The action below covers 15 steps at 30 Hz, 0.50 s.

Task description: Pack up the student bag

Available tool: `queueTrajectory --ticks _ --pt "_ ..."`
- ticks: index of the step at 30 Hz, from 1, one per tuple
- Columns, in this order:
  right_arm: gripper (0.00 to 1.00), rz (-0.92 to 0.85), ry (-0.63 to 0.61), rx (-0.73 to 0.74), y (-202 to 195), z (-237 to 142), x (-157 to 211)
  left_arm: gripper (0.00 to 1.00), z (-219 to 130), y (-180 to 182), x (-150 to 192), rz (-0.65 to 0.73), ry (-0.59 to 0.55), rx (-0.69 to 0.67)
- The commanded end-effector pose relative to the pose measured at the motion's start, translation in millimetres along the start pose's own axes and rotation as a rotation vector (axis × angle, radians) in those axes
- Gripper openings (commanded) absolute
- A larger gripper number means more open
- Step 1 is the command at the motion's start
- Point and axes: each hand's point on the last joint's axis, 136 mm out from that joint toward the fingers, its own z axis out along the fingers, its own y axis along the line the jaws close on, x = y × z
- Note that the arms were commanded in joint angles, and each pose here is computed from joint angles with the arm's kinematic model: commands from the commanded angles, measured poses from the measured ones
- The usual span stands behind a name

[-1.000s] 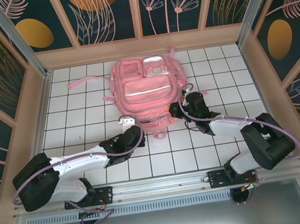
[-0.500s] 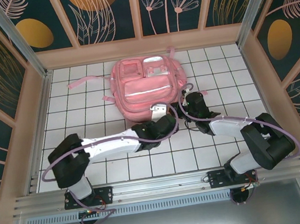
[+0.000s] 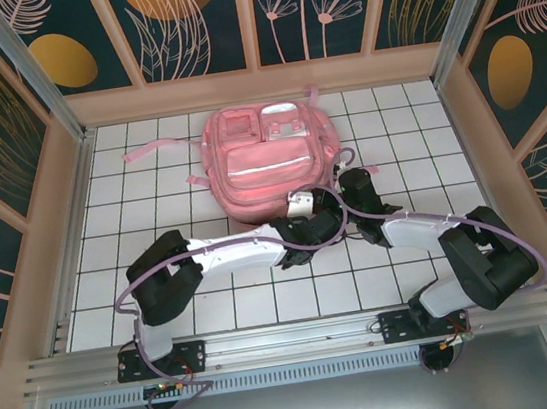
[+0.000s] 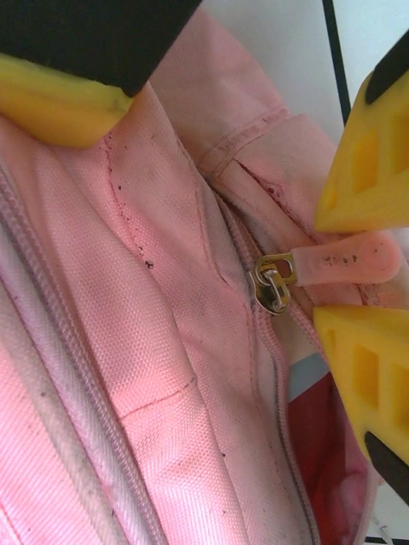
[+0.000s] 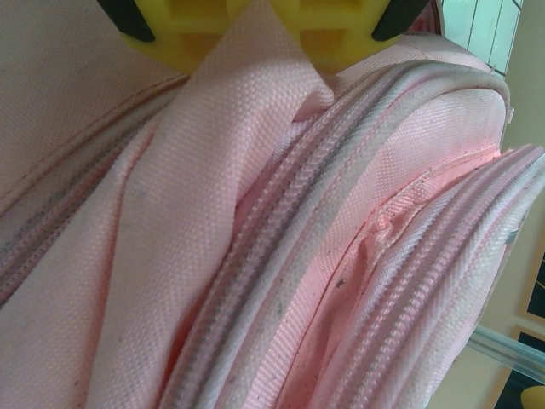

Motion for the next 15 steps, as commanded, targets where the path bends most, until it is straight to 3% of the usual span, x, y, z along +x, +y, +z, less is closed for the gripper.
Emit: queueTrajectory --ticks 1,9,11,15 --pt "0.0 -0.012 -0.061 -0.025 5 -3 -13 0.26 8 9 9 0.049 0.018 -0.076" --pt "0.0 -0.013 -0.062 -0.019 4 -3 -13 0.08 5 15 6 0.047 0.003 -0.092" --pt "0.0 -0.011 -0.058 -0.019 4 -2 -12 0.0 4 15 6 0.046 0.002 -0.084" --pt "0.0 -0.012 -0.058 -0.019 4 -2 -12 0.0 0 20 5 0.035 -0.006 -0.084"
